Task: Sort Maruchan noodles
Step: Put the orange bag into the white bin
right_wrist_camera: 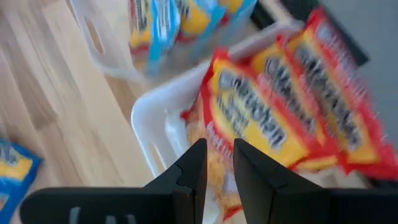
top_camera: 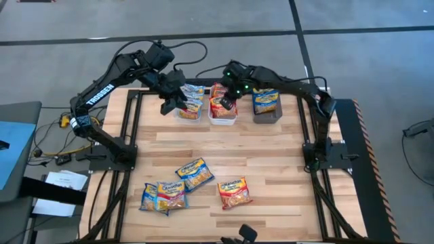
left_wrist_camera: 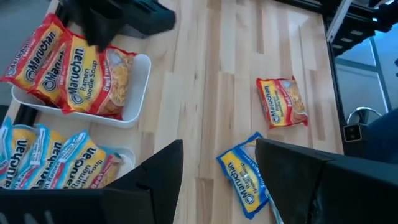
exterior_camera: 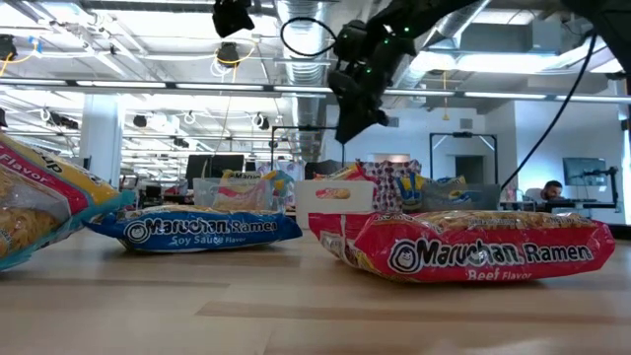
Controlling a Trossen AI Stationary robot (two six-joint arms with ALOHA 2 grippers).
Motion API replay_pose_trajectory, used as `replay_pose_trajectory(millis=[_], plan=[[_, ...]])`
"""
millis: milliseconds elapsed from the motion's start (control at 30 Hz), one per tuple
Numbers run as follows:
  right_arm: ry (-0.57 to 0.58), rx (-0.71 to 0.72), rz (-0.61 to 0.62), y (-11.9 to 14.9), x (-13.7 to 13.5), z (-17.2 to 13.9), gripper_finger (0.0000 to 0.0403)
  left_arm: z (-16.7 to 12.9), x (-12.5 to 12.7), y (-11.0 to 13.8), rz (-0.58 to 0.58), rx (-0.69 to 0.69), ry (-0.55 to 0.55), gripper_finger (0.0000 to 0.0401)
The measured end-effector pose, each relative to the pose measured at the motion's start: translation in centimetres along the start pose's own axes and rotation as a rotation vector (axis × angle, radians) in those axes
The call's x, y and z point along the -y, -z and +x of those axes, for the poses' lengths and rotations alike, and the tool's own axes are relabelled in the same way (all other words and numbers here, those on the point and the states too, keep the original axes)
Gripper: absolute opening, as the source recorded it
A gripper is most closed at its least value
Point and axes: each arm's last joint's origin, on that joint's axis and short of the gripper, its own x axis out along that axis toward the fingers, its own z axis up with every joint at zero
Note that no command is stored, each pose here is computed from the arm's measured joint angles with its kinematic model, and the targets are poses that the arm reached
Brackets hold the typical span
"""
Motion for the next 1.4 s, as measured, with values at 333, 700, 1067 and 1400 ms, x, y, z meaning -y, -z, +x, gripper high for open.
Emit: replay_pose_trajectory(millis=[333, 700, 1067, 1400], plan=[[-0.004, -0.164, -0.013, 1.5, -0.5, 4.1, 0.0102, 0.0, -0.1, 0.0, -0.004, -0.009, -0.041, 0.0188], [0.034, -0.217, 0.020, 2.1, -0.5, 4.4, 0.0102, 0.0, -0.2, 0.0, -0.005, -0.011, -0.047, 0.0188], [0.064, -0.336, 0.008, 3.7, -0.9, 8.5, 0.0102, 0.0, -0.2, 0.1, -0.005, -0.012, -0.047, 0.0188], [0.136, -0.264, 0.124, 3.1, -0.3, 8.9, 0.0102, 0.0, -0.2, 0.1, 0.011, -0.013, -0.049, 0.0188]])
